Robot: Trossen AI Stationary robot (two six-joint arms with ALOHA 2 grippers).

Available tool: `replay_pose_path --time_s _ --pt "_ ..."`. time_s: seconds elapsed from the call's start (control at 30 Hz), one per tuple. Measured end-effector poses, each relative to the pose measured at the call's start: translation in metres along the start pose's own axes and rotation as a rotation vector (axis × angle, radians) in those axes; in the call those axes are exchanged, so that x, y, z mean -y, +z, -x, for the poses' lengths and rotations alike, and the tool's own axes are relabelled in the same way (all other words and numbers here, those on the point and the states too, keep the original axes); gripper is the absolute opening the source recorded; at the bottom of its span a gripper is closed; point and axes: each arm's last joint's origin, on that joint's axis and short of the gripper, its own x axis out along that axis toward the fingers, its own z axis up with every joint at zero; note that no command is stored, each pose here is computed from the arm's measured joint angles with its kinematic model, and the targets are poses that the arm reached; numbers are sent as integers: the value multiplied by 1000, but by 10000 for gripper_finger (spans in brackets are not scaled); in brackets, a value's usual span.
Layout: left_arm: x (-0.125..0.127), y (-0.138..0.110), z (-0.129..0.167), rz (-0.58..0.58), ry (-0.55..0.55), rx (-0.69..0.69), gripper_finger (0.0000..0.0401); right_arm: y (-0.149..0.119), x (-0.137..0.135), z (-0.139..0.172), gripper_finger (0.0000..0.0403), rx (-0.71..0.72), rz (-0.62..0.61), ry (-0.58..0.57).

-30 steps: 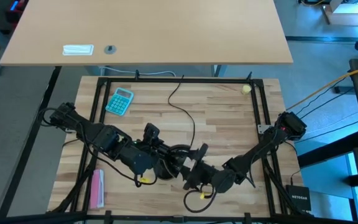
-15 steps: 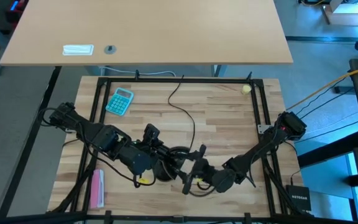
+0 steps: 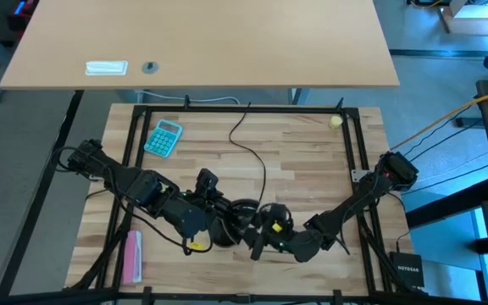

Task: Screw lightbulb
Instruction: Insert the lightbulb into the black lamp

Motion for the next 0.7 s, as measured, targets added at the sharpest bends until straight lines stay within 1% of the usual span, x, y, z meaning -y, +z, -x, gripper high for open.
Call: replay_pose_path --time_s 0.3,0.47,0.57,0.7 --pt "0 1 0 -17 -1 5 249 1 -1 0 259 6 -364 -1" --pt "1 1 0 -27 -1 6 249 1 0 0 259 0 -514 -9" --pt "1 1 0 -28 -1 5 249 1 0 0 260 1 -537 -11" --pt "1 1 0 -31 -2 5 249 1 0 0 260 11 -501 -12"
